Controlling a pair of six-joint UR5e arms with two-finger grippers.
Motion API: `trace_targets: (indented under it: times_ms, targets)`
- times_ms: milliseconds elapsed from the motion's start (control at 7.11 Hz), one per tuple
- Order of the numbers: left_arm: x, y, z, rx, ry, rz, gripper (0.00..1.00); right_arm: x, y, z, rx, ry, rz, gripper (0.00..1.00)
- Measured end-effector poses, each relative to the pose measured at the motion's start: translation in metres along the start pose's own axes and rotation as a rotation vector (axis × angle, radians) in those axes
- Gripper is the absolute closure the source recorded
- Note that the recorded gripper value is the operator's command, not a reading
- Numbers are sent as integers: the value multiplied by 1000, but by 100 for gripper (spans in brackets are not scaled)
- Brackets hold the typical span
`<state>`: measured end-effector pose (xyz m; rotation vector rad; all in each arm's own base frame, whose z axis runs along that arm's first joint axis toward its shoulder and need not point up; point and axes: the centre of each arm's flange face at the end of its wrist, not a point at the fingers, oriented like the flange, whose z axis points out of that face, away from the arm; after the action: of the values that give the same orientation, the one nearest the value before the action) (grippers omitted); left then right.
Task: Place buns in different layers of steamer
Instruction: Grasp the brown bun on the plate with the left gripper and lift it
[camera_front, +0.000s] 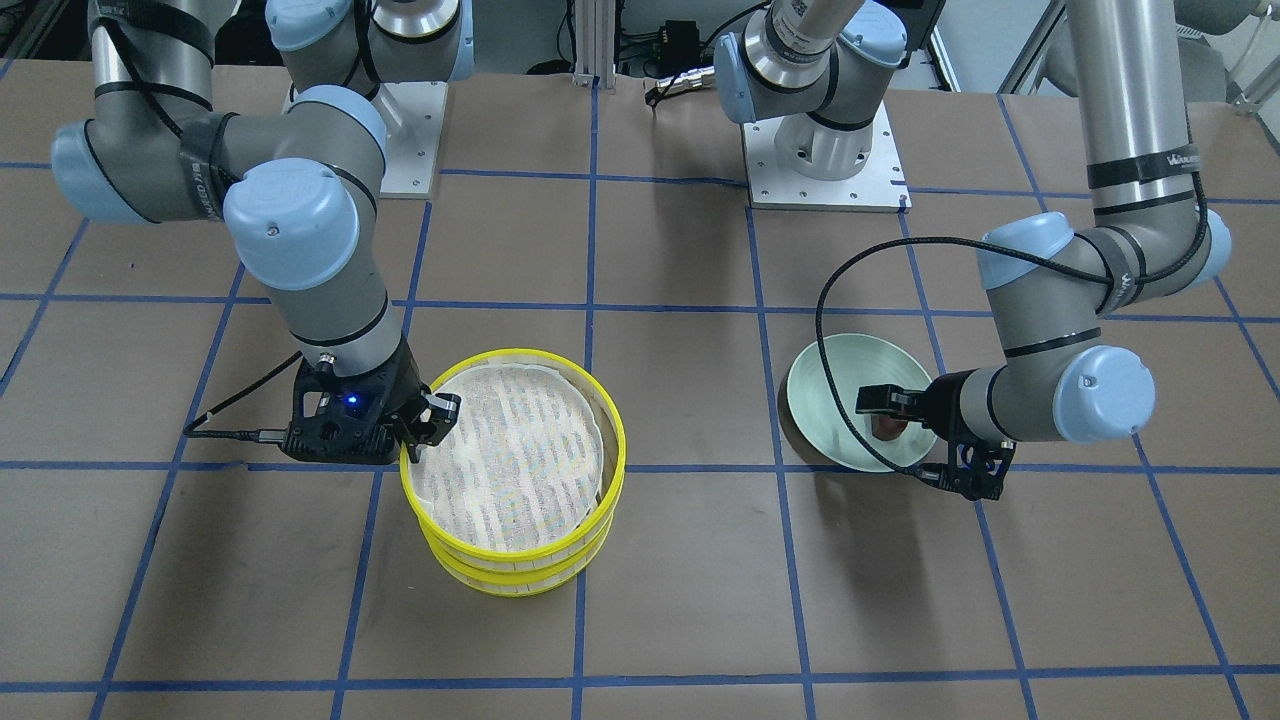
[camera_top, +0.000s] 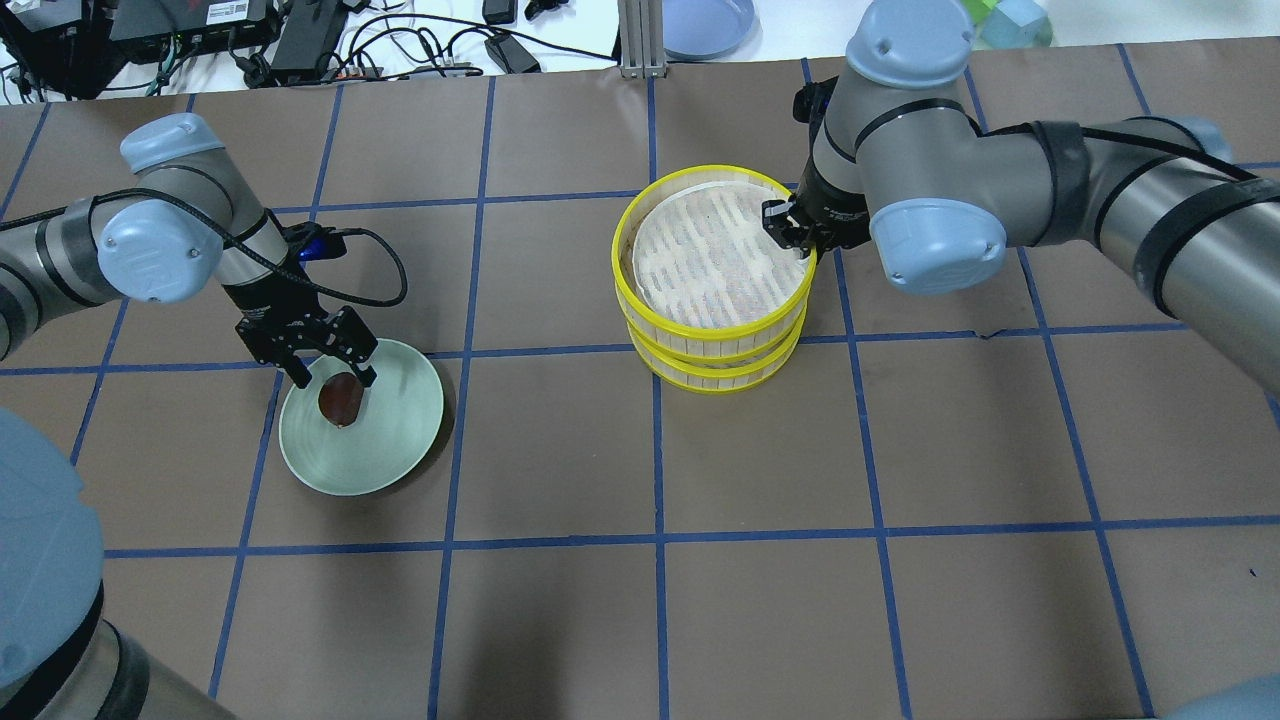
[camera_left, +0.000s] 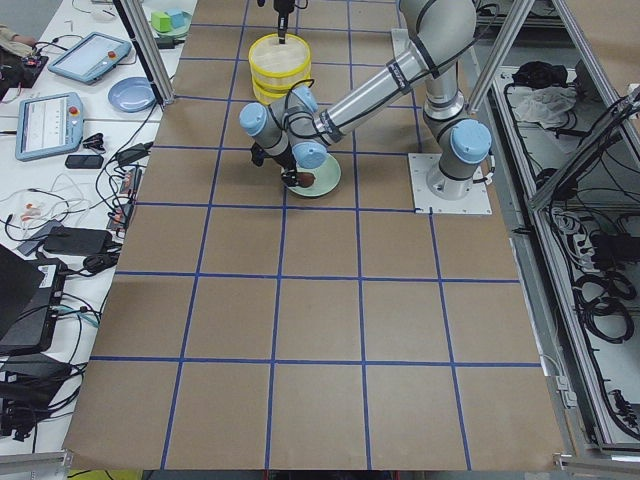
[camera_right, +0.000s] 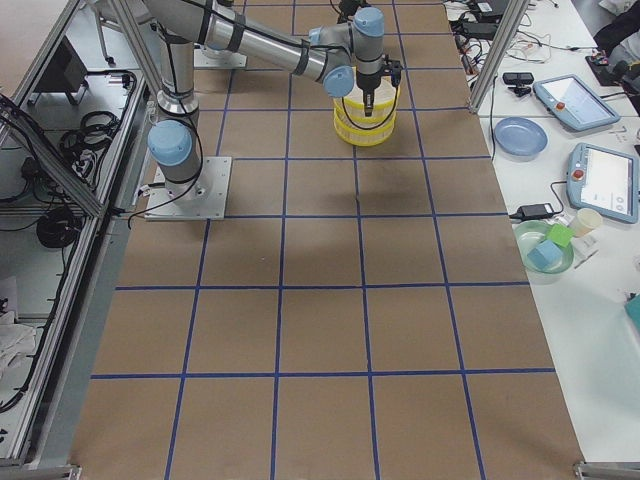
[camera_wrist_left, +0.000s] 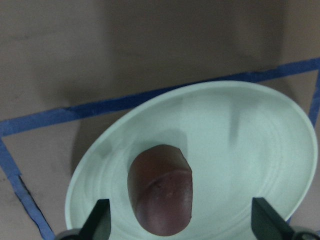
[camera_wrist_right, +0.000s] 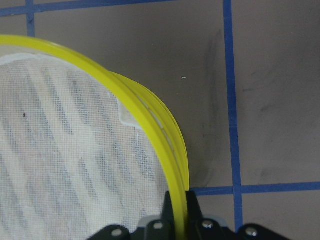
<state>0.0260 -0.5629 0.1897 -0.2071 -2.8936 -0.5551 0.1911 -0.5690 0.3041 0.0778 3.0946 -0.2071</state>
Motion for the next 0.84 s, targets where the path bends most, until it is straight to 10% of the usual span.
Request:
trace_targets:
  times_ms: [141,281,844]
  targets:
    - [-2,-3,6,-7,3,-4,62,0,0,7,-2,5,-4,100]
    - [-2,-4,9,-15,5,-8,90,0,2,12,-7,9,-5,100]
    - [-3,-2,12,-29,8,-2,100,2,1,21,-9,31,-8,100]
